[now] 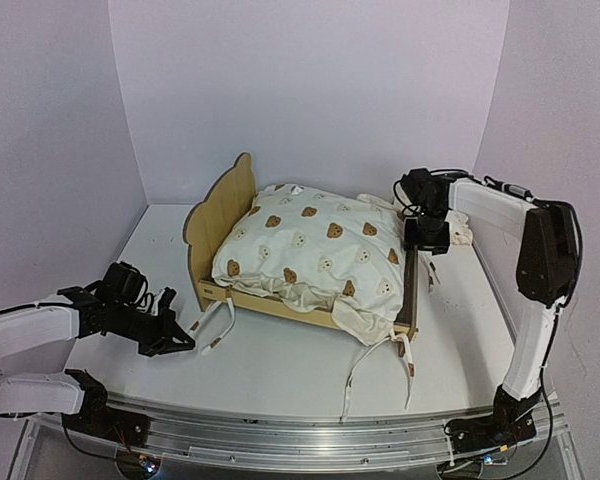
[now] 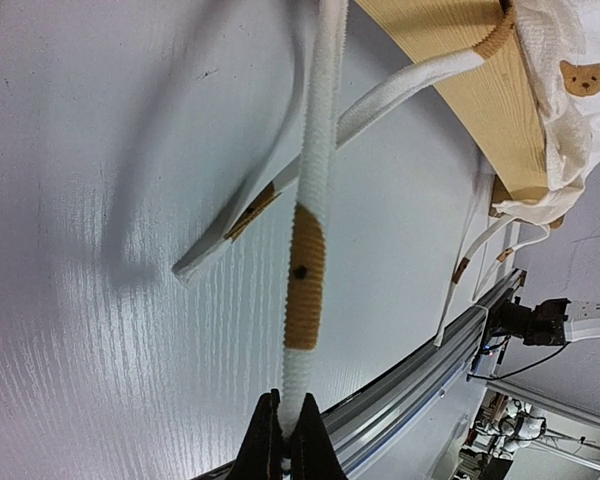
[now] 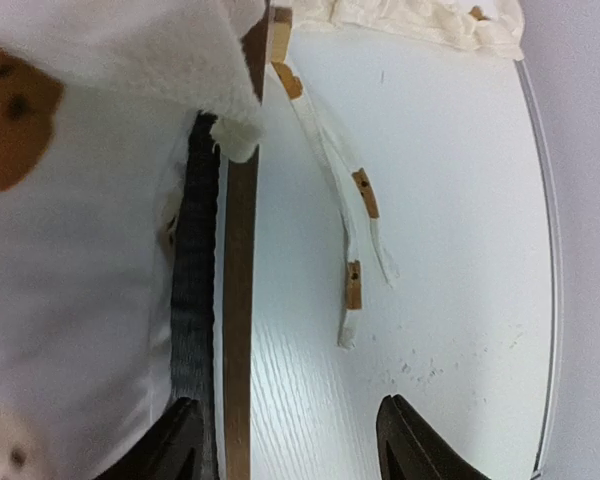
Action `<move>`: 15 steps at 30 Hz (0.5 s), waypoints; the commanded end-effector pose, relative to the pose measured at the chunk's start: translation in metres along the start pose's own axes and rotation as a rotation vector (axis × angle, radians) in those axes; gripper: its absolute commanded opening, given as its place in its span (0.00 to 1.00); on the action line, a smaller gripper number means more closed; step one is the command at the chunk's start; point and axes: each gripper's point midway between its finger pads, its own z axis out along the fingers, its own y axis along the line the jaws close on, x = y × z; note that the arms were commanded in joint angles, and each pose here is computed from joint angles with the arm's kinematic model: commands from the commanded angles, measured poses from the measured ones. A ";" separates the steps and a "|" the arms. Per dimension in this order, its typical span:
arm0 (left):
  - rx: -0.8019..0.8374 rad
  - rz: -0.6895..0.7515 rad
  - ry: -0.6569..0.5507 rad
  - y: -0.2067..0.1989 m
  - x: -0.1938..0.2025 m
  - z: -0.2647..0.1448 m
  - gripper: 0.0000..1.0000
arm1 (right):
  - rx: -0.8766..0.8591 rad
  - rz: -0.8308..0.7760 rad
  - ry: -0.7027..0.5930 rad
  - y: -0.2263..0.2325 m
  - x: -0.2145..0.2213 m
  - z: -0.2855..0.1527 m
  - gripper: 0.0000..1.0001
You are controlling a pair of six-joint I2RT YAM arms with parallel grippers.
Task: Set up the pet bed
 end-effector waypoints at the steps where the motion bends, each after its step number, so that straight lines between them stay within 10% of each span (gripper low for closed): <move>1: 0.003 0.011 -0.045 -0.007 -0.008 -0.007 0.00 | -0.173 -0.198 -0.200 -0.002 -0.008 -0.117 0.63; 10: -0.021 -0.089 -0.009 0.005 0.006 -0.006 0.00 | -0.799 -1.453 -0.549 0.254 0.181 -0.214 0.68; 15: -0.052 -0.128 -0.002 0.011 0.008 -0.007 0.00 | -1.018 -1.741 -0.582 0.341 0.256 -0.193 0.68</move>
